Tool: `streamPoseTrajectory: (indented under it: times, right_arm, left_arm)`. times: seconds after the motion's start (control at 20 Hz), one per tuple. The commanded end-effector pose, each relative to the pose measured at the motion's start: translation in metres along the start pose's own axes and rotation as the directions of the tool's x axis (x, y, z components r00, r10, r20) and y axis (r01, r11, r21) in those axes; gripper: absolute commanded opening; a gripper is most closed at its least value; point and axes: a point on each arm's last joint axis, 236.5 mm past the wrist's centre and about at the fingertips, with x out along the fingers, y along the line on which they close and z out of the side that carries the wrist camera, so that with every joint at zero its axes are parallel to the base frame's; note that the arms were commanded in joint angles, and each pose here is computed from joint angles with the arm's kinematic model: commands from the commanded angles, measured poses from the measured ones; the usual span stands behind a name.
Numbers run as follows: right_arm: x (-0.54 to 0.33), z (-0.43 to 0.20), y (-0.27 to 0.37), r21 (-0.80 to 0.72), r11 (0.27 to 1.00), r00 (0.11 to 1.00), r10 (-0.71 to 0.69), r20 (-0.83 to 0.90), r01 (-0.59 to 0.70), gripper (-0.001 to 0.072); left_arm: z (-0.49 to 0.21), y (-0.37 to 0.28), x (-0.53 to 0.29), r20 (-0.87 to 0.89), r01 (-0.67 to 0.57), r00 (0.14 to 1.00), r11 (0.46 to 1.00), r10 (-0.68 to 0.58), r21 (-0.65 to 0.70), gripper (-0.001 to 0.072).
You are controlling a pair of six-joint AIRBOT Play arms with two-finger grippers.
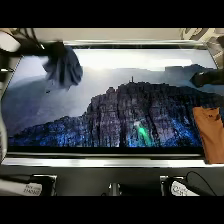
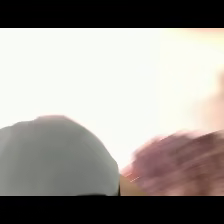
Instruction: Fold the shirts.
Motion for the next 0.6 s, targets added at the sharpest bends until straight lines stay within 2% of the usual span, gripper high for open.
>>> streamPoseTrajectory:
  times: [0.0, 0.1, 0.2, 0.3, 0.4, 0.5, 0.55]
  right_arm:
    - [-0.093, 0.052, 0.012, -0.098, 0.987, 0.964, -0.099, 0.248, 0.127, 0.047]
    - [-0.153, 0.066, 0.025, -0.158, 0.963, 0.919, -0.149, 0.364, 0.218, 0.0475]
    - [-0.198, 0.067, 0.039, -0.172, 0.947, 0.886, -0.175, 0.429, 0.27, 0.0475]
    - [-0.22, 0.059, 0.051, -0.19, 0.94, 0.882, -0.178, 0.435, 0.284, 0.0475]
    - [-0.213, 0.042, 0.058, -0.212, 0.947, 0.917, -0.153, 0.368, 0.243, 0.0475]
    - [-0.182, 0.018, 0.063, -0.225, 0.964, 0.969, -0.085, 0.232, 0.139, 0.0475]
    - [-0.159, 0.0, 0.067, -0.218, 0.974, 0.991, -0.027, 0.128, 0.054, 0.0502]
  left_arm:
    - [0.054, -0.147, -0.13, 0.271, 0.165, 0.935, 0.956, -0.23, 0.242, 0.0027]
    - [0.056, -0.201, -0.173, 0.338, 0.236, 0.879, 0.922, -0.337, 0.307, 0.0027]
    - [0.04, -0.22, -0.177, 0.31, 0.243, 0.888, 0.918, -0.341, 0.314, 0.0027]
    - [0.008, -0.209, -0.148, 0.207, 0.189, 0.945, 0.94, -0.253, 0.285, 0.0027]
    - [-0.044, -0.175, -0.104, 0.043, 0.083, 0.994, 0.955, -0.099, 0.283, 0.0027]
    - [-0.101, -0.13, -0.067, -0.119, -0.019, 0.991, 0.957, 0.056, 0.29, 0.0028]
    - [-0.132, -0.106, -0.05, -0.193, -0.066, 0.973, 0.954, 0.127, 0.293, 0.0028]
